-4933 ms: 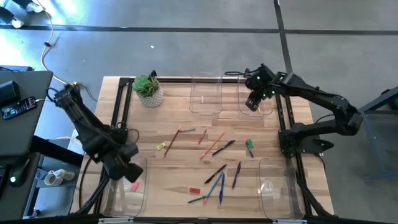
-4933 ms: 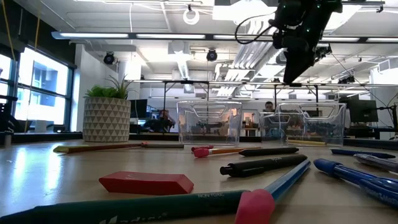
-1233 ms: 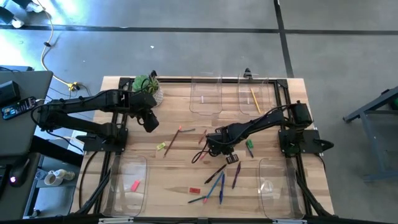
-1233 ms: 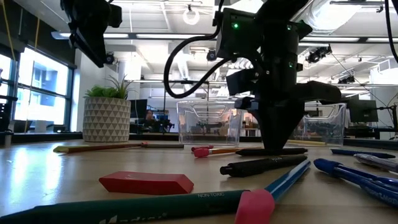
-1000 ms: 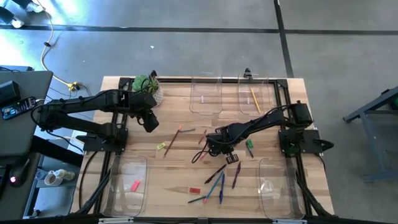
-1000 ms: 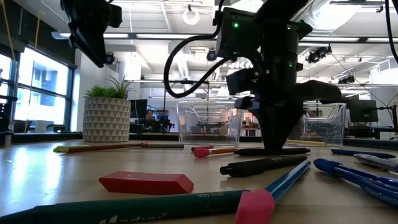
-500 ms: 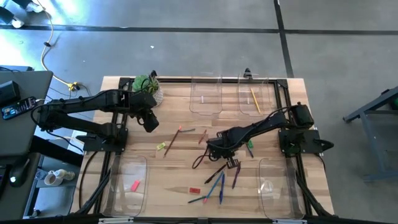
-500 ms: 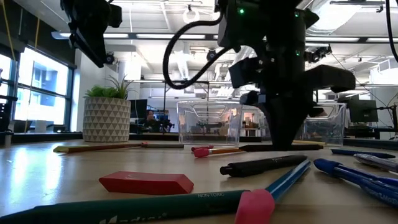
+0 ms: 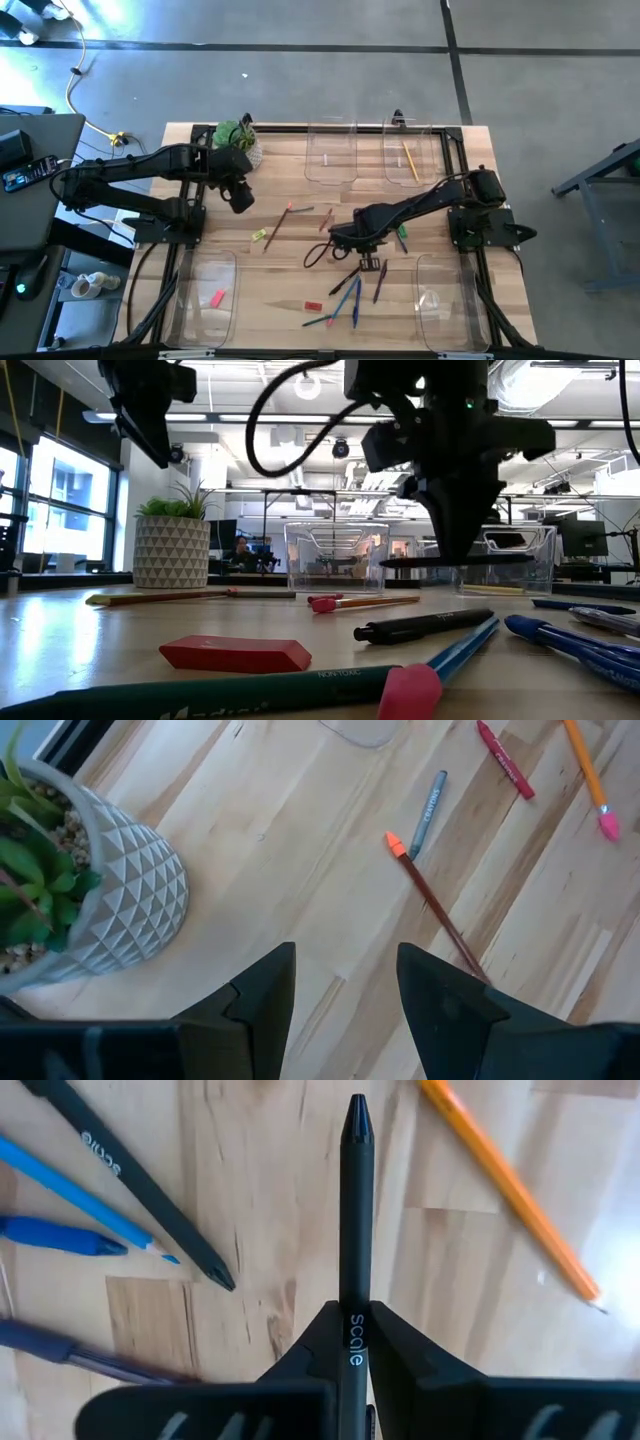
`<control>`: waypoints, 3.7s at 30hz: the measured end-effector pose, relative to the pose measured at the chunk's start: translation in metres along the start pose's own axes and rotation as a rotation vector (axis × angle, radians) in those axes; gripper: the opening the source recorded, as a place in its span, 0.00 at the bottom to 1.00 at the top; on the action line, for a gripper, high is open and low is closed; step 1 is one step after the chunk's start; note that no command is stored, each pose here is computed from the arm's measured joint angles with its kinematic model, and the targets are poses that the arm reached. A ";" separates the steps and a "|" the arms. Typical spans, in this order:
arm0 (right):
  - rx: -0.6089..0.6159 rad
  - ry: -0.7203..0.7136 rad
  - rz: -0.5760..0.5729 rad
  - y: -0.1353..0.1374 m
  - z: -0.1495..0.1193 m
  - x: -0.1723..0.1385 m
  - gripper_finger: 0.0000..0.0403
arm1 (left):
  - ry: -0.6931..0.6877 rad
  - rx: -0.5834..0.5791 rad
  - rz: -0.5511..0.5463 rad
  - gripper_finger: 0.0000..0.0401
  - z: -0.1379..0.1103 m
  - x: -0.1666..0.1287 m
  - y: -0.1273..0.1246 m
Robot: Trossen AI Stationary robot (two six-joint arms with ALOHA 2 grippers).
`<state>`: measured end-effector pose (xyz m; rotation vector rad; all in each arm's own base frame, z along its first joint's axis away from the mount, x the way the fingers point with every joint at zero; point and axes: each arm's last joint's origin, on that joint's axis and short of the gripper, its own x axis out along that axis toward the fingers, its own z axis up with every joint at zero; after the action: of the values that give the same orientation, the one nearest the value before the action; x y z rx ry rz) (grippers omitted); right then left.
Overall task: Sort crayons/erasers/pens/pencils in bins
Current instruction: Put the top black pen into the bottom right transparent bin
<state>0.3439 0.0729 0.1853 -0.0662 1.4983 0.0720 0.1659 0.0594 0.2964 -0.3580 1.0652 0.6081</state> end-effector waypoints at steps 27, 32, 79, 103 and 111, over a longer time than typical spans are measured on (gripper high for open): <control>0.106 -0.027 -0.129 -0.007 -0.033 -0.091 0.03 | -0.004 0.030 -0.001 0.41 0.000 0.000 0.000; 0.185 -0.062 -0.162 -0.010 -0.056 -0.119 0.03 | -0.004 0.028 -0.001 0.41 0.000 0.000 0.000; 0.875 -0.173 0.276 0.113 -0.205 -0.098 0.03 | -0.004 -0.084 -0.002 0.41 0.000 0.000 0.000; 0.975 -0.001 0.112 0.160 -0.217 -0.050 0.03 | -0.102 -0.179 -0.045 0.41 0.010 -0.001 -0.003; 1.015 0.037 0.052 0.171 -0.205 -0.024 0.03 | -0.110 -0.261 -0.054 0.41 0.013 0.001 -0.005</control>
<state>0.1233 0.2247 0.1951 0.7875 1.4240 -0.6486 0.1783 0.0633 0.3012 -0.5718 0.8694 0.7126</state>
